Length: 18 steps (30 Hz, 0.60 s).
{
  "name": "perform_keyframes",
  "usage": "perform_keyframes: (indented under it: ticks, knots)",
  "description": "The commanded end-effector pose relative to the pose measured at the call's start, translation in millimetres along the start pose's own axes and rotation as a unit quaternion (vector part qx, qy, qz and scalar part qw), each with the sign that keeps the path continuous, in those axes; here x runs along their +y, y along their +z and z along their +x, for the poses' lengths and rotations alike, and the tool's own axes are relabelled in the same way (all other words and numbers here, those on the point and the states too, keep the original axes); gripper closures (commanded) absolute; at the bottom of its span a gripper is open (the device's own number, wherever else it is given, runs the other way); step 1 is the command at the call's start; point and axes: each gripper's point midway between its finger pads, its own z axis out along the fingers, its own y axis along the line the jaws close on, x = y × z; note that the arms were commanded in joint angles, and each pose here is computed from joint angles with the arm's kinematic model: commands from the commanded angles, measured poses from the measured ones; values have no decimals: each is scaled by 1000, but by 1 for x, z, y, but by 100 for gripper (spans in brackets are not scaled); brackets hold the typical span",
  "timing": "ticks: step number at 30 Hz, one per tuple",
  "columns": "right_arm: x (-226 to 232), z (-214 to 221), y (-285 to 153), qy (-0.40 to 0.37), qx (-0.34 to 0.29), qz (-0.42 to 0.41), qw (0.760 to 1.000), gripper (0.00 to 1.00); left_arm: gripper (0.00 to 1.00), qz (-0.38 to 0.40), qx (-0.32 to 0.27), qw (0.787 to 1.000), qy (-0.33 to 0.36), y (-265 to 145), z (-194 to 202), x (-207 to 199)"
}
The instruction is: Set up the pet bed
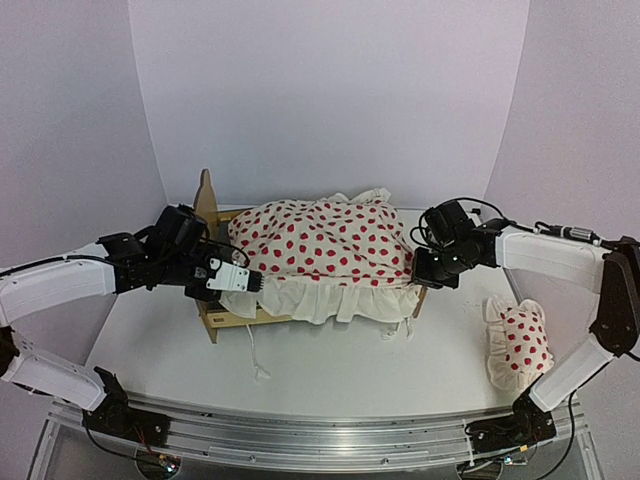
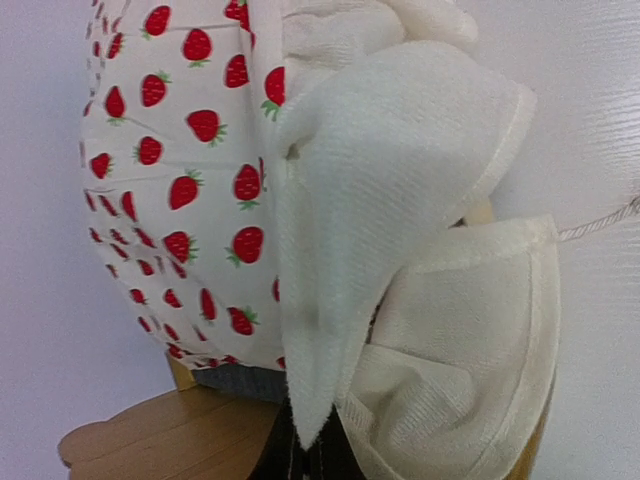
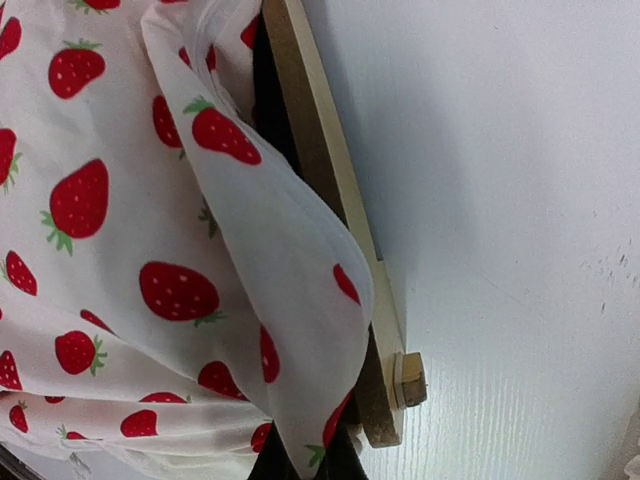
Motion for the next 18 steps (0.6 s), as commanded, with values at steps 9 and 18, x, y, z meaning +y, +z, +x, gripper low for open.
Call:
perform_keyframes:
  ticks: [9,18]
  knots:
    - [4,-4,11,-7,31,-11,999,100,100,46,-3,994,99,-25,17,-36]
    - [15,2,-8,-43,46,-31,998,65,100,80,-72,994,25,-19,-13,-35]
